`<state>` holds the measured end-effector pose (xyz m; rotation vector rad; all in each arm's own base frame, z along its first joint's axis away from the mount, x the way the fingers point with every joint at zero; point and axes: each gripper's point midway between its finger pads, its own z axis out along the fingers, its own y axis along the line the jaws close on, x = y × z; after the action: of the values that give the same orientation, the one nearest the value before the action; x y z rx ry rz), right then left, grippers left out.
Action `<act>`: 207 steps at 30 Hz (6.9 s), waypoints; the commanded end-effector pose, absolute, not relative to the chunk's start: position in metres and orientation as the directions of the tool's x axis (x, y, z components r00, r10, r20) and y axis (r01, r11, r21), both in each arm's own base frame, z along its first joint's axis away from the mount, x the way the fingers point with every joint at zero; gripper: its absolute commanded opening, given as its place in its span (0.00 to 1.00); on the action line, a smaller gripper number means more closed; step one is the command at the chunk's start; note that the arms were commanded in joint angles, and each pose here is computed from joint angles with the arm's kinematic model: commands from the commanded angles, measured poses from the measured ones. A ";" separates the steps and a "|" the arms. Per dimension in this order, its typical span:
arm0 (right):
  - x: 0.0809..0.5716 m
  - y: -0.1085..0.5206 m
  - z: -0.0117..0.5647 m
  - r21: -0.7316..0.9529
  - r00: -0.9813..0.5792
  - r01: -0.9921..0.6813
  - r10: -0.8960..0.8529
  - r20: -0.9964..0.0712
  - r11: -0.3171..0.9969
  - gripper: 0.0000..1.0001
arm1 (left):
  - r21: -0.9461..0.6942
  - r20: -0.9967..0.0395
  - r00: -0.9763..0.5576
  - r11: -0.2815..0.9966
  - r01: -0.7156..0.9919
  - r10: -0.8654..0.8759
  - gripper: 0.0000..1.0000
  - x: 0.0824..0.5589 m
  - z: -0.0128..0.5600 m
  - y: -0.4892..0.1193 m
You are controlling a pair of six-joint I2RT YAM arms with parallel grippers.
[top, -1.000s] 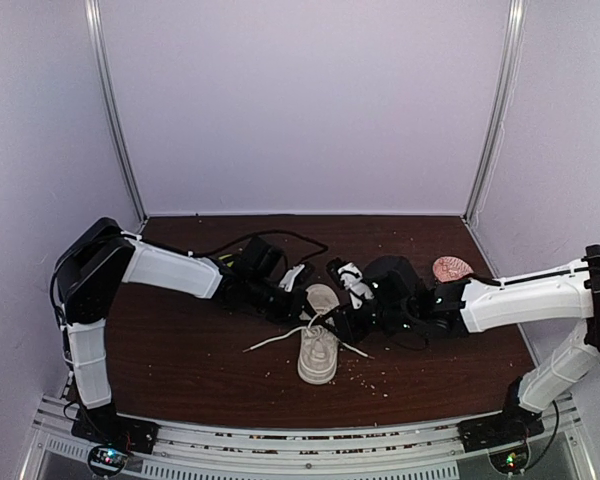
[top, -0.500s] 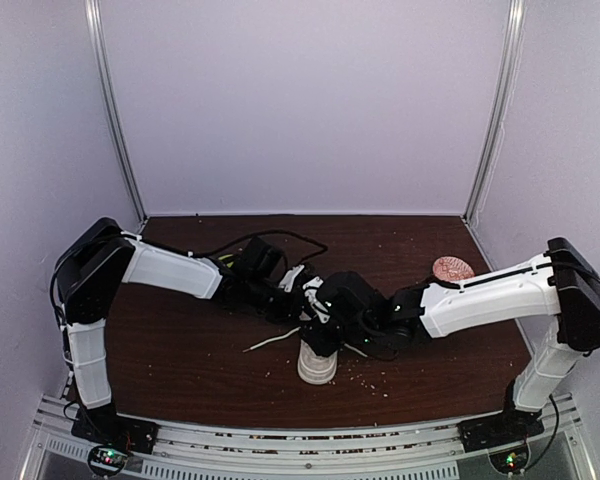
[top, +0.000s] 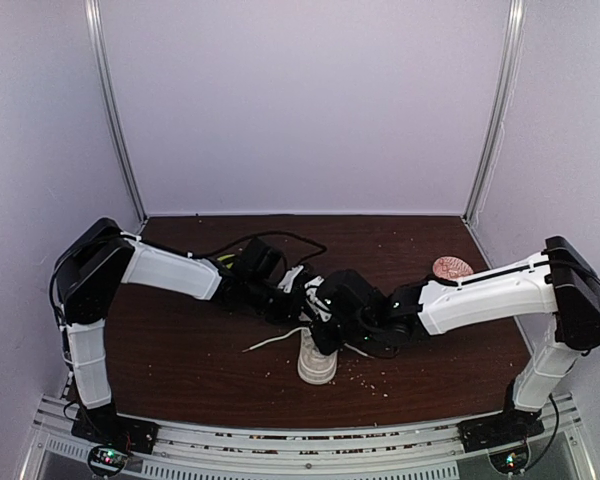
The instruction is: Tie the shoes
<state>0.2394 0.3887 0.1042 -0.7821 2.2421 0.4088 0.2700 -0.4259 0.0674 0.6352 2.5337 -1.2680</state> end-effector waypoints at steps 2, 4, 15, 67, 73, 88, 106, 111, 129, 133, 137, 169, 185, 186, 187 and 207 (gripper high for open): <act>0.265 0.360 0.121 0.203 -0.623 -0.573 -0.260 -0.738 0.794 0.00 | -0.675 -0.442 -0.868 0.553 0.488 0.226 0.00 0.277 0.079 -0.418; 0.275 0.349 0.121 0.233 -0.641 -0.547 -0.223 -0.734 0.804 0.00 | -0.671 -0.445 -0.870 0.564 0.481 0.212 0.00 0.279 0.079 -0.414; 0.306 0.301 0.089 0.310 -0.734 -0.420 -0.119 -0.669 0.853 0.00 | -0.645 -0.435 -0.889 0.640 0.418 0.142 0.00 0.286 0.069 -0.380; 0.361 0.349 0.112 0.429 -0.728 -0.542 -0.150 -0.668 0.722 0.40 | -0.411 -0.683 -0.605 0.469 0.782 0.410 0.57 0.290 0.137 -0.401; 0.354 0.305 0.121 0.437 -0.724 -0.494 -0.078 -0.685 0.752 0.56 | -0.404 -0.675 -0.580 0.429 0.808 0.457 0.59 0.289 0.131 -0.425; 0.317 0.290 0.079 0.580 -0.802 -0.424 0.009 -0.597 0.696 0.54 | -0.409 -0.630 -0.566 0.392 0.824 0.532 0.57 0.284 0.104 -0.447; 0.311 0.307 0.072 0.663 -0.833 -0.432 0.011 -0.552 0.611 0.44 | -0.448 -0.599 -0.600 0.398 0.800 0.530 0.11 0.283 0.082 -0.456; 0.303 0.309 0.075 0.680 -0.827 -0.461 0.001 -0.562 0.571 0.45 | -0.481 -0.596 -0.625 0.399 0.781 0.505 0.00 0.280 0.081 -0.454; 0.252 0.288 0.113 0.762 -0.797 -0.505 0.120 -0.592 0.406 0.55 | -0.689 -0.605 -0.704 0.199 0.697 0.373 0.00 0.231 0.138 -0.447; 0.239 0.285 0.110 0.737 -0.777 -0.540 0.095 -0.622 0.406 0.55 | -0.727 -0.603 -0.718 0.133 0.674 0.347 0.00 0.217 0.151 -0.447; 0.226 0.292 0.102 0.698 -0.750 -0.597 0.033 -0.660 0.395 0.54 | -0.745 -0.578 -0.726 0.122 0.656 0.371 0.00 0.208 0.145 -0.442; 0.217 0.347 0.085 0.624 -0.687 -0.724 -0.224 -0.691 0.294 0.46 | -0.764 -0.537 -0.735 0.131 0.632 0.414 0.00 0.198 0.132 -0.435; 0.211 0.356 0.079 0.530 -0.584 -0.811 -0.361 -0.727 0.247 0.35 | -0.773 -0.514 -0.729 0.125 0.622 0.452 0.00 0.193 0.125 -0.434; 0.210 0.356 0.078 0.532 -0.583 -0.812 -0.372 -0.722 0.241 0.34 | -0.773 -0.513 -0.730 0.126 0.622 0.452 0.00 0.193 0.124 -0.434; 0.207 0.356 0.076 0.537 -0.585 -0.810 -0.382 -0.715 0.235 0.32 | -0.773 -0.514 -0.729 0.126 0.622 0.452 0.00 0.193 0.124 -0.434; 0.186 0.318 0.057 0.569 -0.677 -0.735 -0.349 -0.648 0.369 0.00 | -0.581 -0.611 -0.724 0.441 0.684 0.319 0.62 0.237 0.129 -0.403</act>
<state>0.1902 0.3293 0.0609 -1.0001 2.1717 1.2798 0.2159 -0.4145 0.1095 0.9262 2.3481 -1.3718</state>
